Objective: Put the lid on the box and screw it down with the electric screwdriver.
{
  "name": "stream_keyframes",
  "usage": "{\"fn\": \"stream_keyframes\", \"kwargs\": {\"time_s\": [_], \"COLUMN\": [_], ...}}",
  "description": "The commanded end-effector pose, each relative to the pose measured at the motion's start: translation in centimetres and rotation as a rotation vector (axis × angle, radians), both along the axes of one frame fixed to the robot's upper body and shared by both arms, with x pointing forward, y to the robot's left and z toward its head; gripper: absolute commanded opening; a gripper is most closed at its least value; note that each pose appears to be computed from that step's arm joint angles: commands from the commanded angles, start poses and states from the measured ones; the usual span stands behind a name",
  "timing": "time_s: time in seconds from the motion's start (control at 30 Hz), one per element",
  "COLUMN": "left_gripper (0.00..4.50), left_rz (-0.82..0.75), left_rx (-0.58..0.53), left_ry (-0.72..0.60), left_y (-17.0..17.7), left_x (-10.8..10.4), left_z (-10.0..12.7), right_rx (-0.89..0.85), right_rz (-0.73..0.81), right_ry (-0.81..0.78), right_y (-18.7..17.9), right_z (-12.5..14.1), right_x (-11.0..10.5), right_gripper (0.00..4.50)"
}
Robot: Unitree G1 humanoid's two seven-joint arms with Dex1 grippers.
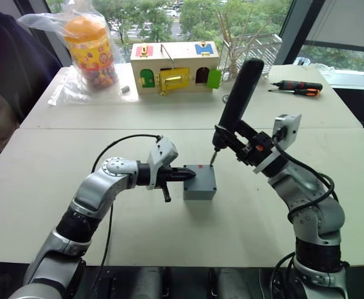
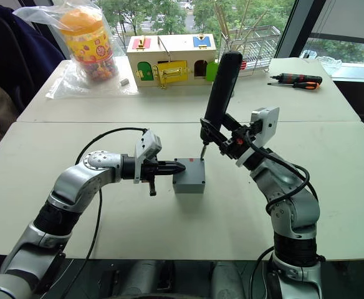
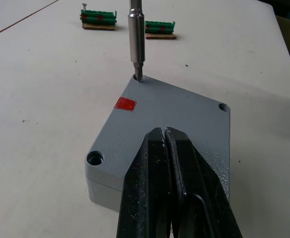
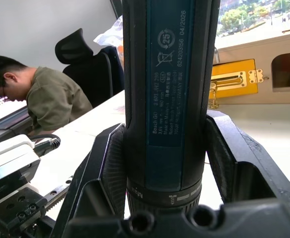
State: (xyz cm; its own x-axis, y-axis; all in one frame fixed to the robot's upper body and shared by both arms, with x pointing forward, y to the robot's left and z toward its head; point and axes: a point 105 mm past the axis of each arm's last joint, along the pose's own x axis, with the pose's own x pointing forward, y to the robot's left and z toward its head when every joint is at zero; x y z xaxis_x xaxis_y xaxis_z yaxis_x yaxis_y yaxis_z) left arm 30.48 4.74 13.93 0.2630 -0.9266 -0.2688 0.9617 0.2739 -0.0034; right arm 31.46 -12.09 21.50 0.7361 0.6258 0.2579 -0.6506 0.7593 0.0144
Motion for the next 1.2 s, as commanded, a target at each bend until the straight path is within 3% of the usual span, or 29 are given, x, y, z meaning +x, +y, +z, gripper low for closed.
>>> {"fn": "stream_keyframes", "kwargs": {"time_s": [0.03, 0.43, 0.93, 1.2], "left_gripper": [0.0, 0.0, 0.0, 0.0], "left_rz": [-0.018, -0.034, -0.033, -0.024], "left_rx": [0.013, 0.021, 0.011, 0.011], "left_ry": [-0.033, -0.037, -0.012, -0.013], "left_y": [-0.1, -0.7, -1.0, -0.9], "left_x": [-0.1, -0.2, -0.5, -0.3], "left_z": [0.3, -0.1, -0.6, -0.6], "right_rx": [-0.015, -0.044, -0.167, -0.15], "right_rz": [-0.004, -0.011, 0.028, 0.015], "right_ry": [-0.017, 0.006, 0.102, 0.136], "right_y": [-0.1, -0.7, 1.0, 1.0], "right_z": [0.1, -0.6, -5.9, -7.1], "right_x": [-0.1, 0.0, -0.3, 0.0], "right_gripper": [1.85, 1.85, 1.85, 1.85]}}
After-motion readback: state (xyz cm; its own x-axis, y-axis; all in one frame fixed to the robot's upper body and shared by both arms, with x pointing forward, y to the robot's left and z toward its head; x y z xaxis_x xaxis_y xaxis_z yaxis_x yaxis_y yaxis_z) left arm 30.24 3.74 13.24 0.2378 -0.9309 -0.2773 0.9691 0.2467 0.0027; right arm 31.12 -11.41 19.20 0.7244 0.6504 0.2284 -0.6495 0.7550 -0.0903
